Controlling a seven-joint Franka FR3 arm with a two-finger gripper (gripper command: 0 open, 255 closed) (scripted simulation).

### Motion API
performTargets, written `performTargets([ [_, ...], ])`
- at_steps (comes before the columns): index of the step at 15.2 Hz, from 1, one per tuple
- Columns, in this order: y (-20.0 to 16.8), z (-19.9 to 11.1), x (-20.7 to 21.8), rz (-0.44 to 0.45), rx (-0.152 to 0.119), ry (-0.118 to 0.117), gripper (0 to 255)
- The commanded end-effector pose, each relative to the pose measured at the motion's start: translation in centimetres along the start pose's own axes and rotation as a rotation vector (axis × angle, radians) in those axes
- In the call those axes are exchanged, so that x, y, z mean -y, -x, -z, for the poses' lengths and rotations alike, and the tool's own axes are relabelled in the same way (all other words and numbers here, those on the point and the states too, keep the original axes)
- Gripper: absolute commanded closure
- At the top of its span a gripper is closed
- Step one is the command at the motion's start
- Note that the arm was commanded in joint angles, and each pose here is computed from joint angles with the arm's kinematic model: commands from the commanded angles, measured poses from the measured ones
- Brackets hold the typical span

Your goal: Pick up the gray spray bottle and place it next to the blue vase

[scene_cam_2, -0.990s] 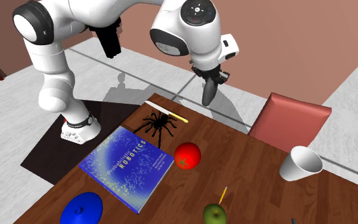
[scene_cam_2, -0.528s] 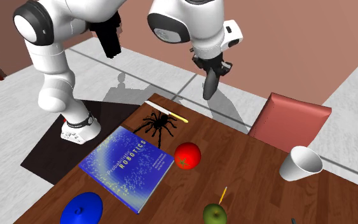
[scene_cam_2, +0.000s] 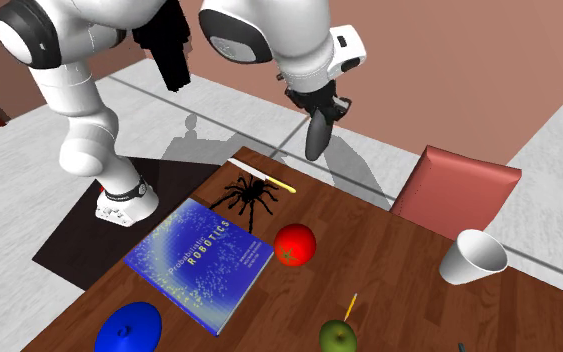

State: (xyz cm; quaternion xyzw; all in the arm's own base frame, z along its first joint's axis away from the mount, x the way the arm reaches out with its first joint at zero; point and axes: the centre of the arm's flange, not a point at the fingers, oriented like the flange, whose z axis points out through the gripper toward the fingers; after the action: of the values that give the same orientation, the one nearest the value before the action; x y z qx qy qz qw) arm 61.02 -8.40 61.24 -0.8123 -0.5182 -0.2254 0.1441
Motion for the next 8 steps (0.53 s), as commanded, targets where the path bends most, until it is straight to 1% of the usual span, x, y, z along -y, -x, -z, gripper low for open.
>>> performTargets([
  [1, 2.3, 1.2, 1.1, 0.001, 0.0, -0.001, 255],
  [8, 9.8, 5.8, 4.1, 0.001, 0.0, -0.001, 255],
])
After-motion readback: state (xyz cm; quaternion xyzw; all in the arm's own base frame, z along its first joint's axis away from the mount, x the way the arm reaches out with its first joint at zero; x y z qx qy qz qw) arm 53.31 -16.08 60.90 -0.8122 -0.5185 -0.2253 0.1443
